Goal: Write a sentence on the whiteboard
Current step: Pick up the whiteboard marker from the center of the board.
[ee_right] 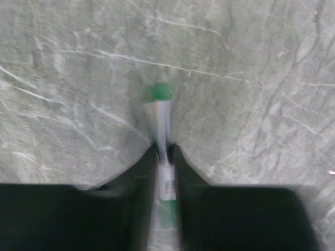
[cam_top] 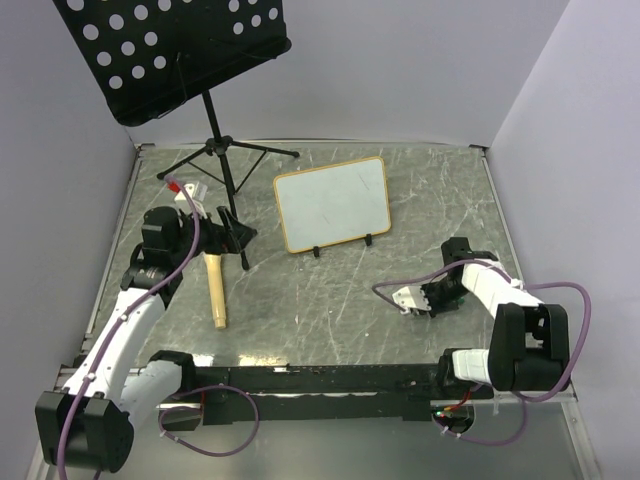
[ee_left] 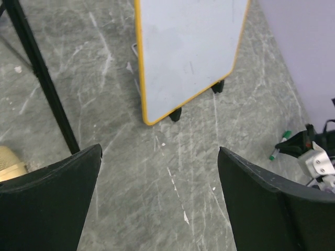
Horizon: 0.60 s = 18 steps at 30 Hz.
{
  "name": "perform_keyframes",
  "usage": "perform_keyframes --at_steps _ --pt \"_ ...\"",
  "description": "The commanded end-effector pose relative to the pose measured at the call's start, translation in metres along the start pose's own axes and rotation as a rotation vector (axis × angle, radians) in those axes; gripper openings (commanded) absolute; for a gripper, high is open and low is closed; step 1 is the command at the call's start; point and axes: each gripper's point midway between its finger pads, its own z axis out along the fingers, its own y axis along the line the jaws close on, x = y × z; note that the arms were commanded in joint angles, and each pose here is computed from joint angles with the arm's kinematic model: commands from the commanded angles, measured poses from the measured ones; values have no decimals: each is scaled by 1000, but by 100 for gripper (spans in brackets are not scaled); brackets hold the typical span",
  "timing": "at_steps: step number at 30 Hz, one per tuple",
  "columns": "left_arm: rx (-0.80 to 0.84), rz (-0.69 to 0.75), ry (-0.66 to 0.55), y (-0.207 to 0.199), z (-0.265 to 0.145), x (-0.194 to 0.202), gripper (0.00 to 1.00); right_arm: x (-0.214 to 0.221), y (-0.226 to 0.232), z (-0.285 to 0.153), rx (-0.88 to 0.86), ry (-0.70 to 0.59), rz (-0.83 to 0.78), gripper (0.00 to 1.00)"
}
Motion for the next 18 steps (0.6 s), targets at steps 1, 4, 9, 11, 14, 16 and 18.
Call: perform_keyframes --at_steps 1,4,9,11,14,16,18 --pt "131 59 -65 -29 -6 -12 98 -4 -13 11 30 -45 -38 0" --pt "191 87 -84 -43 -8 -11 98 -11 -19 9 46 -92 41 0" --pt "270 37 -69 -68 -3 1 99 -45 -56 -18 159 -286 276 0" --pt "312 14 -75 -86 1 5 99 -56 -71 -36 189 -347 389 0" --pt "373 -38 -71 -106 10 16 99 -77 -86 -56 202 -459 519 0" --pt "379 -86 -52 -108 20 29 99 -87 -99 -70 217 -533 625 0" --pt "425 -133 -56 -123 30 35 98 -95 -110 -80 219 -586 706 0"
